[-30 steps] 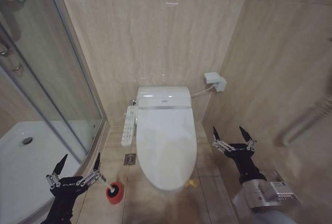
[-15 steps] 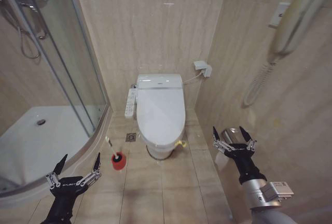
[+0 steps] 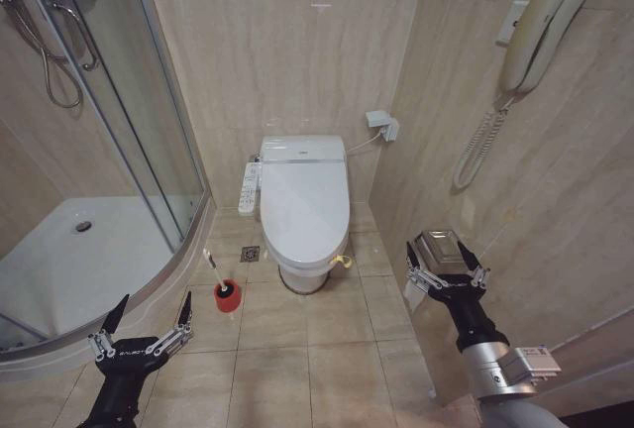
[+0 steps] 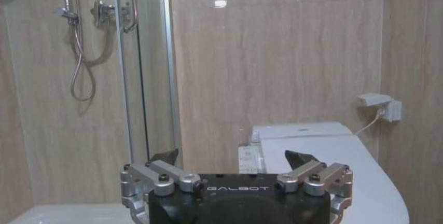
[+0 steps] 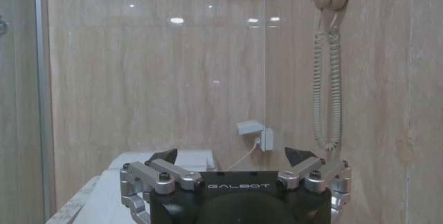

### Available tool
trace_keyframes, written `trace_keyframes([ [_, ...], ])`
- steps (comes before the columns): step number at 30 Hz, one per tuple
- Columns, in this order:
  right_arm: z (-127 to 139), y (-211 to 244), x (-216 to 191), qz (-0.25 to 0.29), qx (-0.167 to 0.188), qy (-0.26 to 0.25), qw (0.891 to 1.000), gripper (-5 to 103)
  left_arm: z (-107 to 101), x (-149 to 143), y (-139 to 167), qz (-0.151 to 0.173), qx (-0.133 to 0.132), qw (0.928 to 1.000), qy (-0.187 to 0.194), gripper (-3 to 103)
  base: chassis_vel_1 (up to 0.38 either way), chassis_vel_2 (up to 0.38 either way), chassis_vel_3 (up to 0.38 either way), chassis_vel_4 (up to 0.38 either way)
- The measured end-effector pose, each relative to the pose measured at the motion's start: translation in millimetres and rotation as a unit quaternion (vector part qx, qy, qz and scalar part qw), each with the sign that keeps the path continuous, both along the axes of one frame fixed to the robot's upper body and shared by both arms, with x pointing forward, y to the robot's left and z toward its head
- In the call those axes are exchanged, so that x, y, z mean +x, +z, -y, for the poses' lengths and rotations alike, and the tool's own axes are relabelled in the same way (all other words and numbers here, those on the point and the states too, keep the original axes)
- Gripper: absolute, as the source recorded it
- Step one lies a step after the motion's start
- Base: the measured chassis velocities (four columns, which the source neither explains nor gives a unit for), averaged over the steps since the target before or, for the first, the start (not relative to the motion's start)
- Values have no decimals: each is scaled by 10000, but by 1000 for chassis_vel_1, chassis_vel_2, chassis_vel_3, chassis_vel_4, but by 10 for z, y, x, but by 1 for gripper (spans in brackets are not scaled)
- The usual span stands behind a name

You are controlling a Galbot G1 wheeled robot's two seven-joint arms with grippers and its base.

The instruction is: Open the toilet lid, clean the toilet bowl with a toilet brush, close the toilet lid, and flush.

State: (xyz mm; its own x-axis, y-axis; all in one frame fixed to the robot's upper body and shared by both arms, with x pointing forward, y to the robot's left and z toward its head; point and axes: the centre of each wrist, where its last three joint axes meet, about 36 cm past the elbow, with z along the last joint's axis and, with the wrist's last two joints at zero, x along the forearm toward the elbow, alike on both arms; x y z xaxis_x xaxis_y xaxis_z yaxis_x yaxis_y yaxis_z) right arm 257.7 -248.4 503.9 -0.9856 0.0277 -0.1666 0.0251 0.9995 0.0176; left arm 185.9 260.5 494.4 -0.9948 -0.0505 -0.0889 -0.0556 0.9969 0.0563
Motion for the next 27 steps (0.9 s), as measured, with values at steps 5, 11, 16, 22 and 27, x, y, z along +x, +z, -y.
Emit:
trace_keyframes([
  [5, 0, -1, -1, -2, 0, 0, 10000, 100, 0, 0, 0, 0, 0, 10000, 0, 100, 0, 0, 0, 0],
  [11, 0, -1, -1, -2, 0, 0, 10000, 100, 0, 0, 0, -1, 0, 10000, 0, 100, 0, 0, 0, 0],
  [16, 0, -1, -1, -2, 0, 0, 10000, 100, 0, 0, 0, -1, 0, 10000, 0, 100, 0, 0, 0, 0],
  [22, 0, -1, -1, -2, 0, 0, 10000, 100, 0, 0, 0, -1, 0, 10000, 0, 100, 0, 0, 0, 0],
  [27, 0, -1, -1, -2, 0, 0, 10000, 100, 0, 0, 0, -1, 0, 10000, 0, 100, 0, 0, 0, 0],
])
